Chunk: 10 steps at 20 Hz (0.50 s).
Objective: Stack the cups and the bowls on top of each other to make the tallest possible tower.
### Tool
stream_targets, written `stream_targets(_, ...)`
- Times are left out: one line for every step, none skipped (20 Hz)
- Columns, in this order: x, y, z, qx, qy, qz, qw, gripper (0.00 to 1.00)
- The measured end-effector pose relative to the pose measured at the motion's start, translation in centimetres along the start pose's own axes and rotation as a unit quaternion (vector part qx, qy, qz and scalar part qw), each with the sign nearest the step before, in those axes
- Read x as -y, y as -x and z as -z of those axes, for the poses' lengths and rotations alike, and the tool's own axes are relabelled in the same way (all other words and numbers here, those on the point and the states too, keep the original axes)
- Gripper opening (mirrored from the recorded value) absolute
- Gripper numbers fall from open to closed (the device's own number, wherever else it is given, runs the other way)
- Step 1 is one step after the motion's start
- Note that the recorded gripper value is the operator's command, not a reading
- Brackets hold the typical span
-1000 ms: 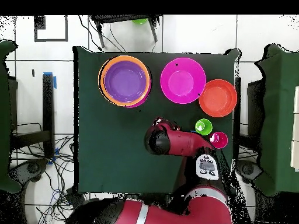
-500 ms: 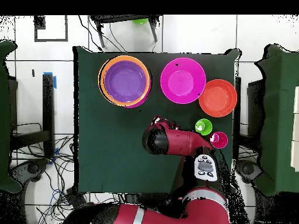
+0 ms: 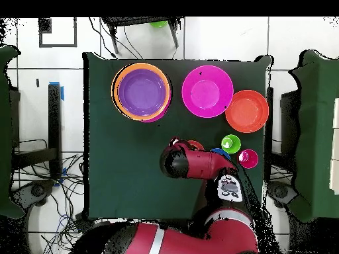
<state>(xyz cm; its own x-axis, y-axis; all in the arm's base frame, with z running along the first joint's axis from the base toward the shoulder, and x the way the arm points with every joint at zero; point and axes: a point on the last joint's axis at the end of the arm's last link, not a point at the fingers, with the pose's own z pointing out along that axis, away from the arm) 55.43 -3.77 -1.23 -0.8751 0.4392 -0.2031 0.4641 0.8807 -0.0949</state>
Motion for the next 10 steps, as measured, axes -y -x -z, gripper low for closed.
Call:
stream_targets(0.0, -0.4, -0.2, -0.004, -0.001, 0.0, 1.0, 1.0)
stream_targets(0.1, -0.9, -0.4, -0.009, -0.001, 0.001, 1.0, 1.0)
stream_targets(0.1, -1.3, -0.5, -0.013, -0.001, 0.001, 0.9999, 1.0)
stream_targets(0.1, -1.6, -0.7, -0.017, -0.002, 0.001, 0.9999, 1.0)
stream_targets(0.1, -1.7, -0.7, -0.018, -0.002, 0.002, 0.9998, 1.0)
stream_targets(0.1, -1.8, -0.7, -0.019, -0.001, 0.002, 0.9998, 1.0)
stream_targets(0.0, -2.0, -0.8, -0.02, -0.001, 0.002, 0.9998, 1.0)
stream_targets(0.0, -2.0, -0.8, -0.02, 0.0, 0.002, 0.9998, 1.0)
stream_targets(0.0, -2.1, -0.8, -0.019, 0.001, 0.002, 0.9998, 1.0)
stream_targets(0.0, -2.2, -0.8, -0.019, 0.002, 0.002, 0.9998, 1.0)
